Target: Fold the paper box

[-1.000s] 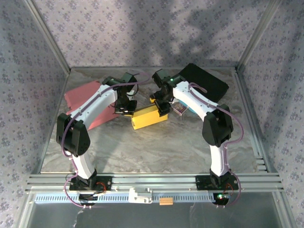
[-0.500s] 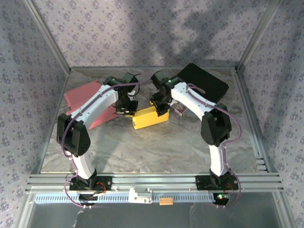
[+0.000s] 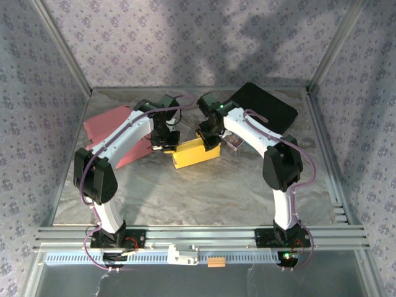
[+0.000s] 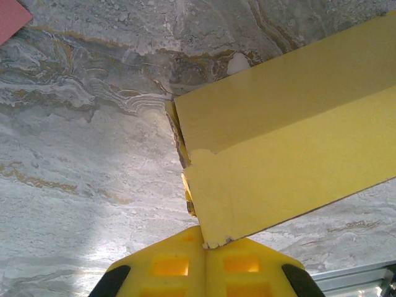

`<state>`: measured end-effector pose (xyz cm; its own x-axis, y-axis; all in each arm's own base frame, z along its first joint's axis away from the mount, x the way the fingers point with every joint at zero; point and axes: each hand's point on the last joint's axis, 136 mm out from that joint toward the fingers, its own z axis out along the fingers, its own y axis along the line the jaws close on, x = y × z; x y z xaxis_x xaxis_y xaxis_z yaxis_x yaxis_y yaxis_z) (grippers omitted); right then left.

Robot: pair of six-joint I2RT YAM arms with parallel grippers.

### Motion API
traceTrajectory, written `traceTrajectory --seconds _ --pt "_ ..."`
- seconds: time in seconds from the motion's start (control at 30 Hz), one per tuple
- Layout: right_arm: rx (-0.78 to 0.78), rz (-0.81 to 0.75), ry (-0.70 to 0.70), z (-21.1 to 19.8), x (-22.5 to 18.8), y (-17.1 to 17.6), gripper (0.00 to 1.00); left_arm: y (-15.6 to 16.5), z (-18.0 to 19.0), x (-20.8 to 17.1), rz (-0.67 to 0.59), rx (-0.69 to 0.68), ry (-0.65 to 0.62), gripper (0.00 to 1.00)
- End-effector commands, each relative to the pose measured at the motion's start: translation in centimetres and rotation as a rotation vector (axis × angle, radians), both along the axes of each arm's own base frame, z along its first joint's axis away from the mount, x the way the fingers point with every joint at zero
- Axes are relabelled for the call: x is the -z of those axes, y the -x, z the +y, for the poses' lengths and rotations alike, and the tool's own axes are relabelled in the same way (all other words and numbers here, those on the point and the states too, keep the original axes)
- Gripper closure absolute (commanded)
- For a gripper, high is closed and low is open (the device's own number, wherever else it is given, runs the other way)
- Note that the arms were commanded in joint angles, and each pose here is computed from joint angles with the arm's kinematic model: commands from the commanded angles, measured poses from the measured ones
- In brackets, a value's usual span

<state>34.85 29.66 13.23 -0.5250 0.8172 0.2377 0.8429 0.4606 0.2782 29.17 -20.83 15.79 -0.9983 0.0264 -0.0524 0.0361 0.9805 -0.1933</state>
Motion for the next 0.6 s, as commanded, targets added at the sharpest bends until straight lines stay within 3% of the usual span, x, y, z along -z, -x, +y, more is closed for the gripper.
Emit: traceTrajectory --seconds 0.0,0.57 --pt "-0.015 0.036 0.066 -0.9 1.6 1.2 0.58 -0.1 -1.1 -1.0 -0.010 -0.005 0.051 1.00" --pt "-0.053 0.041 0.085 -1.2 2.2 1.6 0.56 -0.5 -1.8 -2.1 0.004 -0.046 0.123 1.00"
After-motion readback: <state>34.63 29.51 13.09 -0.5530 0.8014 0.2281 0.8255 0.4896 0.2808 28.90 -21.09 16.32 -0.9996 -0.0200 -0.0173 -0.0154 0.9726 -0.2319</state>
